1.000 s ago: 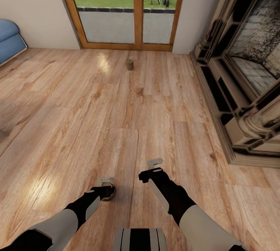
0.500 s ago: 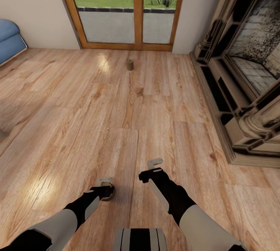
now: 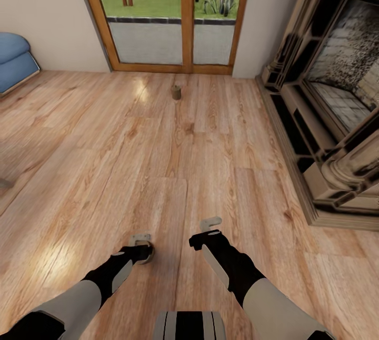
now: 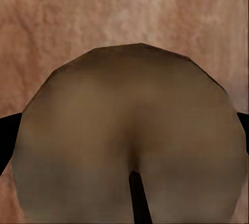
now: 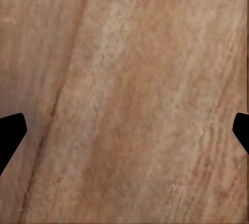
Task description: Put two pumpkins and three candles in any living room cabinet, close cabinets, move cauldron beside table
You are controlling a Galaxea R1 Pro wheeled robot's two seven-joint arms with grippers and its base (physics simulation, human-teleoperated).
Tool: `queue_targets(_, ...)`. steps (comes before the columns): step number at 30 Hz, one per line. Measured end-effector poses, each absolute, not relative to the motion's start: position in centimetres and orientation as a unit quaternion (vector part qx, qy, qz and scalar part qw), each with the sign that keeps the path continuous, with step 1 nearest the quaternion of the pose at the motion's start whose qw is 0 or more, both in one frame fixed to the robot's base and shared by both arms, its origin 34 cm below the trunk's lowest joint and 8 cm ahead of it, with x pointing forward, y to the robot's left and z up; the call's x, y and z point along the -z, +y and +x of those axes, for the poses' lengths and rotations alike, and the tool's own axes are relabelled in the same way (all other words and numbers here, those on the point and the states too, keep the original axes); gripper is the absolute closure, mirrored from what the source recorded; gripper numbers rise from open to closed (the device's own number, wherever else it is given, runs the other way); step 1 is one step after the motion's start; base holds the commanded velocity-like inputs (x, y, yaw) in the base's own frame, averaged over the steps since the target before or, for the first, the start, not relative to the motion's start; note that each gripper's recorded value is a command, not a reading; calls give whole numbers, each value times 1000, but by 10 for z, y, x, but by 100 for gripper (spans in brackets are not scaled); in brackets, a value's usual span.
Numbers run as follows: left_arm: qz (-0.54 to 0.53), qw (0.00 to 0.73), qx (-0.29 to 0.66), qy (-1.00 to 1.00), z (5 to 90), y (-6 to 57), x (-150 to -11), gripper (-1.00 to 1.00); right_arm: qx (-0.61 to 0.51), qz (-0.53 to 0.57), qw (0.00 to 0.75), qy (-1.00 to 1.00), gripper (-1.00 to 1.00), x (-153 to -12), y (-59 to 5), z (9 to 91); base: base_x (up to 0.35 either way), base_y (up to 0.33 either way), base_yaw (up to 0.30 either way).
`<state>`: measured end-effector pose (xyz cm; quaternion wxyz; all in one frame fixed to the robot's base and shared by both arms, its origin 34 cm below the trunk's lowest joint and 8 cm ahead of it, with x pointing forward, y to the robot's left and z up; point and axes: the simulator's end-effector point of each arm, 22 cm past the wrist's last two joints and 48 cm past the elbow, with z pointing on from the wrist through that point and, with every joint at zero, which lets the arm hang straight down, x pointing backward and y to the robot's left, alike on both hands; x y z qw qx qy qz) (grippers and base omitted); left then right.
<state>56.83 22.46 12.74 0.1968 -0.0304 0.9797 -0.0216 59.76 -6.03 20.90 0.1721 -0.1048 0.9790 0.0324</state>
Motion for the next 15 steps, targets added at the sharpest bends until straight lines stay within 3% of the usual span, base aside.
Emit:
queue_targets(7, -57, 233, 24, 970, 626, 257, -174, 100, -29, -105, 187, 976, -100, -224, -62, 606, 0, 0, 0)
queue_targets(15, -72, 128, 77, 986, 643, 271, -253, 100, -33, -89, 230, 969, -100, -248, -61, 627, 0, 0, 0)
